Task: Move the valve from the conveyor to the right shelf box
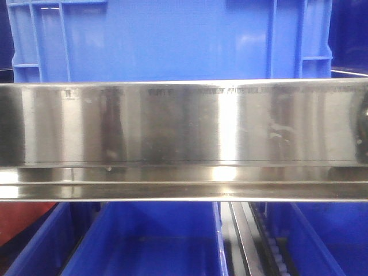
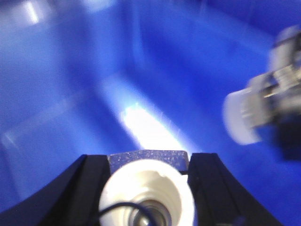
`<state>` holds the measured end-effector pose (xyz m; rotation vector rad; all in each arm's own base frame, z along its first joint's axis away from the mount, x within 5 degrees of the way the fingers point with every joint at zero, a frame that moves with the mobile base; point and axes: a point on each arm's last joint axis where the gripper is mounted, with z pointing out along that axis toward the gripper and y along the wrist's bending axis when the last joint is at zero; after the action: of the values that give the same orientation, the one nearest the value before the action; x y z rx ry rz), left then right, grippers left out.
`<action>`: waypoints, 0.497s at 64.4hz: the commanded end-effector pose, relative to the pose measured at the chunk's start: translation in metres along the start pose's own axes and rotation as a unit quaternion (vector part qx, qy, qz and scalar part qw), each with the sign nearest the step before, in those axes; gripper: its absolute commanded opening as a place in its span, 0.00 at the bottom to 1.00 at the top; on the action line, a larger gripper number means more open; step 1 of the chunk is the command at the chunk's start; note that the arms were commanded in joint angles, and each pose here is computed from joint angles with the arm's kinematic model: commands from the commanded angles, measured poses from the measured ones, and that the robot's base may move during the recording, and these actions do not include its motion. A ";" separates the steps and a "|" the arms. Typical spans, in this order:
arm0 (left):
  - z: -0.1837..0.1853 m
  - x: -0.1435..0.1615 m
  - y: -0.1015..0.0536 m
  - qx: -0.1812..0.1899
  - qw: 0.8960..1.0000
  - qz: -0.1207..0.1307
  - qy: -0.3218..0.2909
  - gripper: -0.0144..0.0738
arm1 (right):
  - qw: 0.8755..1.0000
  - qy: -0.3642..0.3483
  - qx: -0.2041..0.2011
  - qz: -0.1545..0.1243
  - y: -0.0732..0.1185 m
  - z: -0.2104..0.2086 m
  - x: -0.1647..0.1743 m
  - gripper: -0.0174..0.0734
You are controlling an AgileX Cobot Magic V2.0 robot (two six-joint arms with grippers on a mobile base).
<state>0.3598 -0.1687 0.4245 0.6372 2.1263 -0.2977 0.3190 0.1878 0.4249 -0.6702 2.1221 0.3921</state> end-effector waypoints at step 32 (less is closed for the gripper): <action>0.035 0.019 0.003 0.002 0.996 0.005 0.086 0.53 | 0.998 0.068 0.006 0.005 -0.011 0.030 0.014 0.68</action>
<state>0.3790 -0.1747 0.3765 0.7126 2.3285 -0.2352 0.3369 0.1951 0.3840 -0.7262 2.3043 0.3565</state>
